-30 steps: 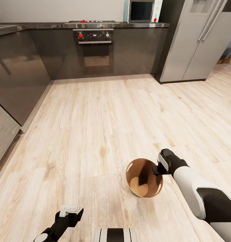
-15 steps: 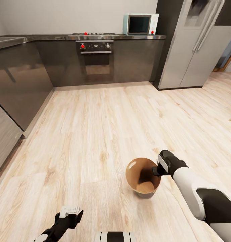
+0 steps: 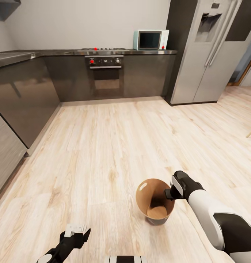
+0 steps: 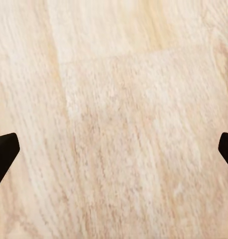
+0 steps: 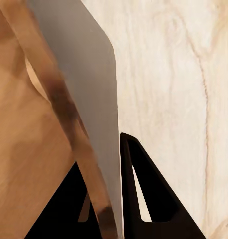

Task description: Put the three can of soda from the living room inside the tash can in the kitchen.

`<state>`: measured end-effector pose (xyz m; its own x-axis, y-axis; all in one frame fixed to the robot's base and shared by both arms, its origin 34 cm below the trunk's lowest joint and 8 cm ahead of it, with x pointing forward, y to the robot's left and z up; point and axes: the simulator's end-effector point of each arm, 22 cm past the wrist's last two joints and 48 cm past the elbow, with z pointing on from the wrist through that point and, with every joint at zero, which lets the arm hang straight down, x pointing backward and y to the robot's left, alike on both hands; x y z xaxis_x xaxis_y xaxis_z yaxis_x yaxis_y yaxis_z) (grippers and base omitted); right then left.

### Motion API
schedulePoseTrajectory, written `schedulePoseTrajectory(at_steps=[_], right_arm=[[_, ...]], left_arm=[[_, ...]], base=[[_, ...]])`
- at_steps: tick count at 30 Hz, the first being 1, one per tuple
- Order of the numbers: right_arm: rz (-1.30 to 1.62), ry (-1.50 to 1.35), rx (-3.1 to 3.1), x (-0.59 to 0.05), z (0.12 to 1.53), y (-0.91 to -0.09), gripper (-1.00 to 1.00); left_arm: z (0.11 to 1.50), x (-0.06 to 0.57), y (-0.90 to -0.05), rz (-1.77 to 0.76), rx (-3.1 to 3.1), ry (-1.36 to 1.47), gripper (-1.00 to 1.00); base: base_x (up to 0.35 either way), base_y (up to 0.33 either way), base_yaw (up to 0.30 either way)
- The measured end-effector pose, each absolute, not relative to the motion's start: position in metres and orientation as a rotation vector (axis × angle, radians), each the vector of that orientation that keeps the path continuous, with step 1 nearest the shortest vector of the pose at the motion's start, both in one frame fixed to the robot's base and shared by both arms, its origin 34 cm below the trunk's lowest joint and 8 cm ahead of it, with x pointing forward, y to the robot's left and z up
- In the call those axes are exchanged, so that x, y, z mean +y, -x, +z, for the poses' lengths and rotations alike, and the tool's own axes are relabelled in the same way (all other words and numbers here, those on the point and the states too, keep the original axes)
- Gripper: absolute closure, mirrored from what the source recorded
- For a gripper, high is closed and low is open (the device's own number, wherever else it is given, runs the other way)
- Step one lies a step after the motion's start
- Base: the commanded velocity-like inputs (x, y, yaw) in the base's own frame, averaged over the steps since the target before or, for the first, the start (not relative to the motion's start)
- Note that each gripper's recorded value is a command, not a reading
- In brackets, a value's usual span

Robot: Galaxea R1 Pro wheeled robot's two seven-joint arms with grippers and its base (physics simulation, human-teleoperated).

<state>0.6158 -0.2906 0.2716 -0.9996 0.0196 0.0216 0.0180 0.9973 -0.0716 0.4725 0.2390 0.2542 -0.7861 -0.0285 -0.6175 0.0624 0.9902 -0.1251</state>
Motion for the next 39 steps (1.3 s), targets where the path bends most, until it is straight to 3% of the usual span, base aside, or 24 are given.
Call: schedulePoseTrajectory(at_steps=[39], right_arm=[[0.103,0.042,-3.300,-0.289,0.338,-0.630,1.00]], left_arm=[[0.323,0.239,-0.506,-0.171,2.310,-0.041,-1.00]], base=[[0.000,0.000,0.000]])
